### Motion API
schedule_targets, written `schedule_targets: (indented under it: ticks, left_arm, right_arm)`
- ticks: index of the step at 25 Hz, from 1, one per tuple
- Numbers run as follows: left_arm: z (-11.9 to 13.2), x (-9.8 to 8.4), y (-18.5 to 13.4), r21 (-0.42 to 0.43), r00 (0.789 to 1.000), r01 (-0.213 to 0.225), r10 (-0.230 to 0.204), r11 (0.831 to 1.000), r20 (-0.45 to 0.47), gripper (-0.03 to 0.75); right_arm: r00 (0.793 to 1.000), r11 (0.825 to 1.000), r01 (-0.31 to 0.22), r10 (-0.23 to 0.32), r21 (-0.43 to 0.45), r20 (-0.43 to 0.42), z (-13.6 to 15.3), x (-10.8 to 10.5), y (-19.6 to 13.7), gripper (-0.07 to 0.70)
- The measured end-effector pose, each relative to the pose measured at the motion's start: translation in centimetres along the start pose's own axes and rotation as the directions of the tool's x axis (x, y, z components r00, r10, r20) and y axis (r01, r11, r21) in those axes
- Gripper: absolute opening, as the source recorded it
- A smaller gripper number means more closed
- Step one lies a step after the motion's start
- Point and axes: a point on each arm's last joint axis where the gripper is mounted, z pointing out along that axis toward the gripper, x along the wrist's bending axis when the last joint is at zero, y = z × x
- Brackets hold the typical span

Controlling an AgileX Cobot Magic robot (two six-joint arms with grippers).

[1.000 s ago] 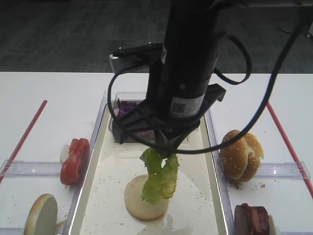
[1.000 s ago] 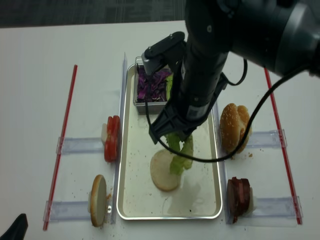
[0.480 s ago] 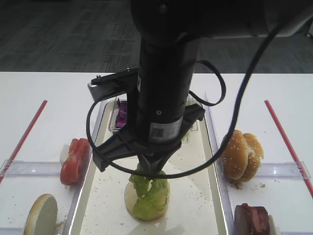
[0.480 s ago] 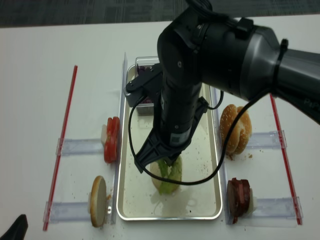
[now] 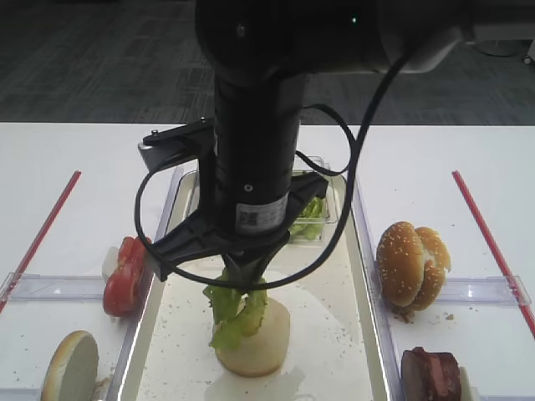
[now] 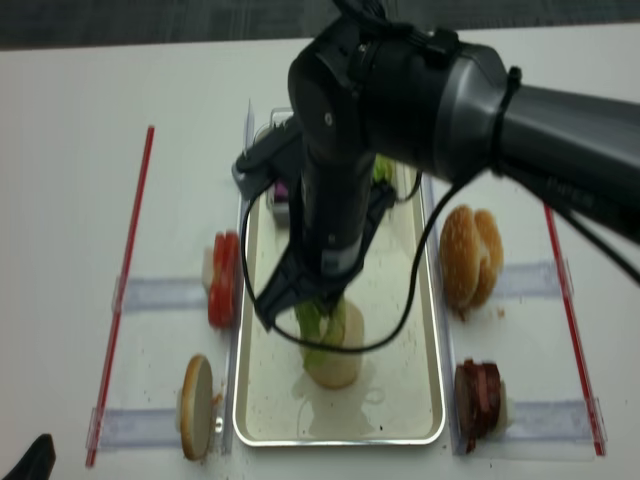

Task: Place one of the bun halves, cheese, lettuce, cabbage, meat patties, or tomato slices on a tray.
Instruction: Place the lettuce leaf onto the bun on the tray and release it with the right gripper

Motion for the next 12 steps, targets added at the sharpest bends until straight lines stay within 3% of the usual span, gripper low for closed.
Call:
schedule_targets:
  ticks: [12]
  left_arm:
    - [0.00, 0.00, 0.00, 0.000, 1.000, 0.000, 0.000, 1.000, 0.000, 0.565]
  right_arm:
    - [1.000, 0.999, -0.015, 0.014, 0.028, 0.019, 0.64, -1.08, 0.26, 0.052]
